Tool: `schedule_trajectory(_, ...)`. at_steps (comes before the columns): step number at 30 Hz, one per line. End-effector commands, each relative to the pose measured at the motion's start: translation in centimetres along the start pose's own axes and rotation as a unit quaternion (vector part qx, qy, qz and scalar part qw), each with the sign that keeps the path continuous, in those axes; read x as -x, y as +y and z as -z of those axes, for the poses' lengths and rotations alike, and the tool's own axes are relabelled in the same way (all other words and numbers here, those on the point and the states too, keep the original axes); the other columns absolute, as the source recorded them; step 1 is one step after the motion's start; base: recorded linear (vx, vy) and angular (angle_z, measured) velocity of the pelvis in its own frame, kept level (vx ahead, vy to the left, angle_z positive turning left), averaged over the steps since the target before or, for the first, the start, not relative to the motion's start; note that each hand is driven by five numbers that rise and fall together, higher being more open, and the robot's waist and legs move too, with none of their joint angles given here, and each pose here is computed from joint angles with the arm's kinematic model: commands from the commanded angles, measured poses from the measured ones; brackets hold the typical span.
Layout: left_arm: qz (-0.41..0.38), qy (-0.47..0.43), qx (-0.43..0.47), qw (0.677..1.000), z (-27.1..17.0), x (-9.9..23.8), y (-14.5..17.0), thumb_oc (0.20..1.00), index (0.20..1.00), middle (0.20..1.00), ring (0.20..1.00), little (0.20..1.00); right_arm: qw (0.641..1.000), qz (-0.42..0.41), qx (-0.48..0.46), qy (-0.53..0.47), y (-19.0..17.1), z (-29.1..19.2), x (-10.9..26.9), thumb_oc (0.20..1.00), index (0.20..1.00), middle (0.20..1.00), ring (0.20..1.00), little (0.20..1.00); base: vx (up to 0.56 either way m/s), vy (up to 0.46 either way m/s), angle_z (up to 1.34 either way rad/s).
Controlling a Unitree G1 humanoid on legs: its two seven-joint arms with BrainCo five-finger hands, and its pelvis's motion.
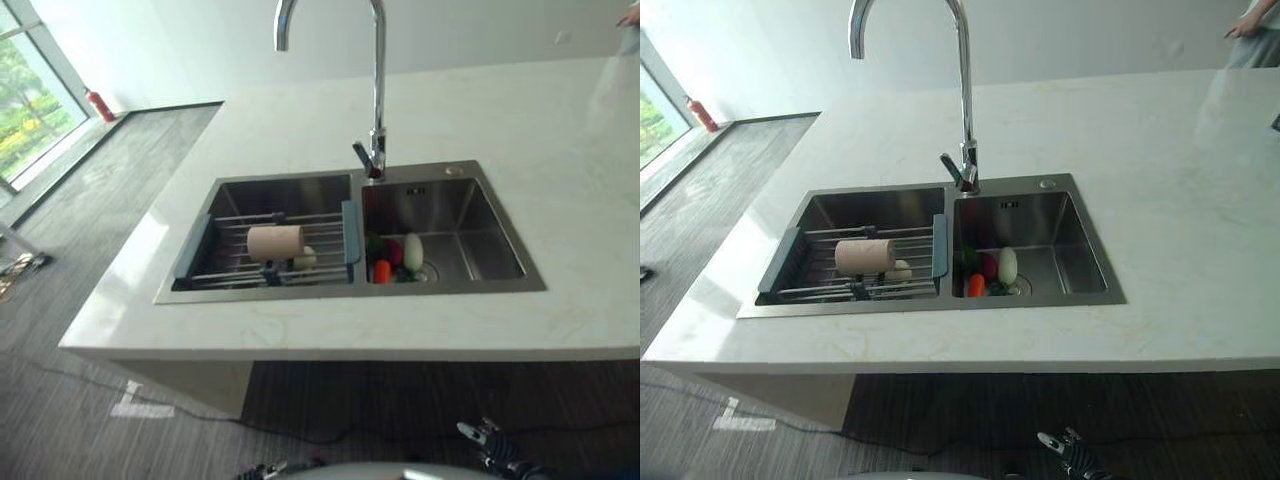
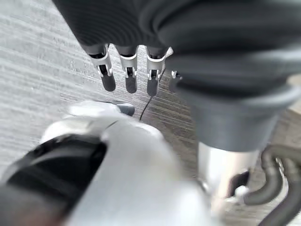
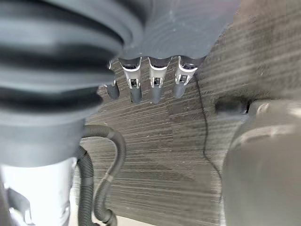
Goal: Place the dishes in the dishwasher.
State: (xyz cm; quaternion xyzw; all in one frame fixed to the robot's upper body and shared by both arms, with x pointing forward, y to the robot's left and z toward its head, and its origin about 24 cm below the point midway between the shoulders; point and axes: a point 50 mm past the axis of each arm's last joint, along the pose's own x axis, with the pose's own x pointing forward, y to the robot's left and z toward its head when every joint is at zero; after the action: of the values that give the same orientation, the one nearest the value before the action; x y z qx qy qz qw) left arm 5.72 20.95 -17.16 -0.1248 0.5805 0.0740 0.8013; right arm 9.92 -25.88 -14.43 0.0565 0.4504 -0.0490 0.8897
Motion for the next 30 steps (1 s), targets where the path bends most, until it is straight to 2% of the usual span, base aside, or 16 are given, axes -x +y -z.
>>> schedule_trajectory(1, -0.005, -0.040, 0.022, 0.999, -2.5, -0.3, -0.3, 1.000, 1.000, 1.000, 1.000, 1.000, 0.999, 0.001, 0.001, -0.036, 0.1, -3.1, -1.1, 1.000, 1.000, 1.000, 1.000, 1.000, 0.01, 0.190, -0.05)
schedule_trajectory(6, -0.043, -0.064, 0.060, 0.995, -2.8, -0.2, 0.6, 1.000, 1.000, 1.000, 1.000, 1.000, 0.999, 0.006, -0.038, -0.035, -0.2, -2.6, -0.9, 1.000, 1.000, 1.000, 1.000, 1.000, 0.05, 0.159, -0.05)
schedule_trajectory(7, -0.071, -0.080, 0.118, 0.987, -2.5, 0.2, 1.7, 1.000, 1.000, 1.000, 1.000, 1.000, 0.999, 0.002, -0.038, -0.028, -0.1, -2.0, -0.8, 1.000, 1.000, 1.000, 1.000, 1.000, 0.04, 0.129, 0.16)
schedule_trajectory(9, -0.079, -0.085, 0.147, 0.982, -2.3, 0.3, 2.2, 1.000, 1.000, 1.000, 1.000, 1.000, 0.999, 0.001, -0.035, -0.026, -0.1, -1.9, -0.7, 1.000, 1.000, 1.000, 1.000, 1.000, 0.04, 0.096, 0.23)
schedule_trajectory(12, -0.114, -0.132, 0.246, 0.954, -2.1, 1.3, 4.7, 1.000, 1.000, 1.000, 1.000, 1.000, 0.999, 0.003, -0.031, -0.018, -0.1, -1.4, -0.6, 1.000, 1.000, 1.000, 1.000, 1.000, 0.05, 0.105, 0.05)
schedule_trajectory(21, -0.190, -0.259, 0.345, 0.882, -4.7, 3.6, 9.4, 1.000, 1.000, 1.000, 1.000, 1.000, 0.999, 0.031, -0.037, -0.014, -2.2, -1.9, -0.1, 1.000, 1.000, 1.000, 1.000, 1.000, 0.00, 0.068, -0.01)
schedule_trajectory(23, -0.206, -0.284, 0.383, 0.854, -5.2, 4.5, 11.0, 1.000, 1.000, 1.000, 1.000, 1.000, 0.998, 0.038, -0.039, -0.012, -2.7, -1.7, 0.2, 1.000, 1.000, 1.000, 1.000, 1.000, 0.03, 0.047, -0.03)
schedule_trajectory(25, -0.249, -0.307, 0.465, 0.792, -4.9, 6.2, 13.9, 1.000, 1.000, 1.000, 1.000, 1.000, 0.998, 0.045, -0.043, -0.006, -3.3, -1.3, 0.5, 1.000, 1.000, 1.000, 1.000, 1.000, 0.06, 0.025, -0.01)
schedule_trajectory(26, -0.253, -0.308, 0.469, 0.788, -4.9, 6.3, 14.1, 1.000, 1.000, 1.000, 1.000, 1.000, 0.998, 0.045, -0.043, -0.006, -3.3, -1.3, 0.5, 1.000, 1.000, 1.000, 1.000, 1.000, 0.04, 0.003, -0.01)
schedule_trajectory(28, -0.289, -0.312, 0.496, 0.757, -4.4, 7.4, 15.6, 1.000, 1.000, 1.000, 1.000, 1.000, 0.998, 0.048, -0.043, -0.003, -3.5, -1.2, 0.6, 1.000, 1.000, 1.000, 1.000, 1.000, 0.04, -0.002, 0.00)
schedule_trajectory(29, -0.401, -0.328, 0.484, 0.705, -4.5, 10.4, 18.7, 1.000, 1.000, 1.000, 1.000, 1.000, 0.998, 0.050, -0.041, 0.004, -3.5, -1.0, 0.7, 1.000, 1.000, 1.000, 1.000, 1.000, 0.08, 0.002, 0.01)
schedule_trajectory(30, -0.430, -0.347, 0.474, 0.686, -5.3, 11.7, 19.8, 1.000, 1.000, 1.000, 1.000, 1.000, 0.998, 0.051, -0.039, 0.006, -3.6, -1.1, 0.7, 1.000, 1.000, 1.000, 1.000, 1.000, 0.07, 0.003, 0.01)
